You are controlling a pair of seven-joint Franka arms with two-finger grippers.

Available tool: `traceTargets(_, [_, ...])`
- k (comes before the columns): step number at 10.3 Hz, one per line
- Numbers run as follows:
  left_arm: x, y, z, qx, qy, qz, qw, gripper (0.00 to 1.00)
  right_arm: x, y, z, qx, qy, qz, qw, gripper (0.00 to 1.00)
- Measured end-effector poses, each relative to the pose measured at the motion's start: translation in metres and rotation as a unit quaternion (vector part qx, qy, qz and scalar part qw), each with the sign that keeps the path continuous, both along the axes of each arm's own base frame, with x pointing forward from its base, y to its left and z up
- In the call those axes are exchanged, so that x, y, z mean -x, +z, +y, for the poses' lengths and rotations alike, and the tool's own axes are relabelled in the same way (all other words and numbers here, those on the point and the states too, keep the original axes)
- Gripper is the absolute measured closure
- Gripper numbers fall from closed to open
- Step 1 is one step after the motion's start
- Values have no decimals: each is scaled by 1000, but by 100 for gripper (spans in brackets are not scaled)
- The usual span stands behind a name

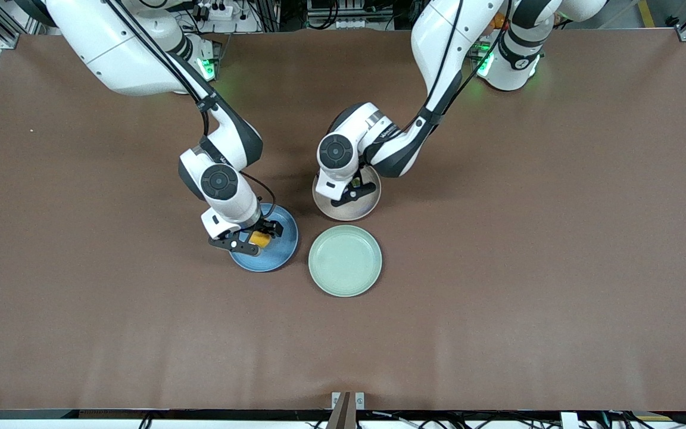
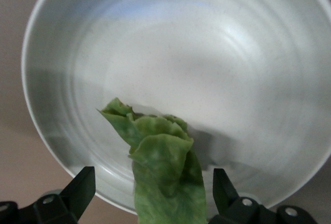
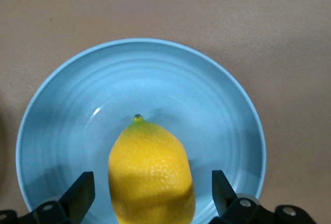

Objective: Pick lemon and lettuce from blue and beige plates
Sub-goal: 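Close the right gripper on the lemon while the left gripper grasps the lettuce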

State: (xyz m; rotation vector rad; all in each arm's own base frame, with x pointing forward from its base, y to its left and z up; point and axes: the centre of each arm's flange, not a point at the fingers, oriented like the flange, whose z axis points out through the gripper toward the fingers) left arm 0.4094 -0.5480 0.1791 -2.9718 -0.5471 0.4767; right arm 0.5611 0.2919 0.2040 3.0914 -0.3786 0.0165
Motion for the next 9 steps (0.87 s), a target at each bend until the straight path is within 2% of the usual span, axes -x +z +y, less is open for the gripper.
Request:
traceTargets(2, [3, -4, -3, 2, -2, -2, 1000, 1, 1, -12, 2, 1, -2, -4, 1000, 0])
traceTargets(4, [7, -3, -7, 5, -5, -5, 1000, 10, 3, -20, 2, 3, -3, -3, 1000, 0])
traceTargets(7, [8, -3, -8, 3, 0, -6, 1000, 57, 5, -30, 3, 16, -2, -11, 1000, 3])
traceTargets(9, [8, -3, -8, 3, 1, -6, 1000, 84, 5, -30, 5, 13, 0, -14, 1000, 11])
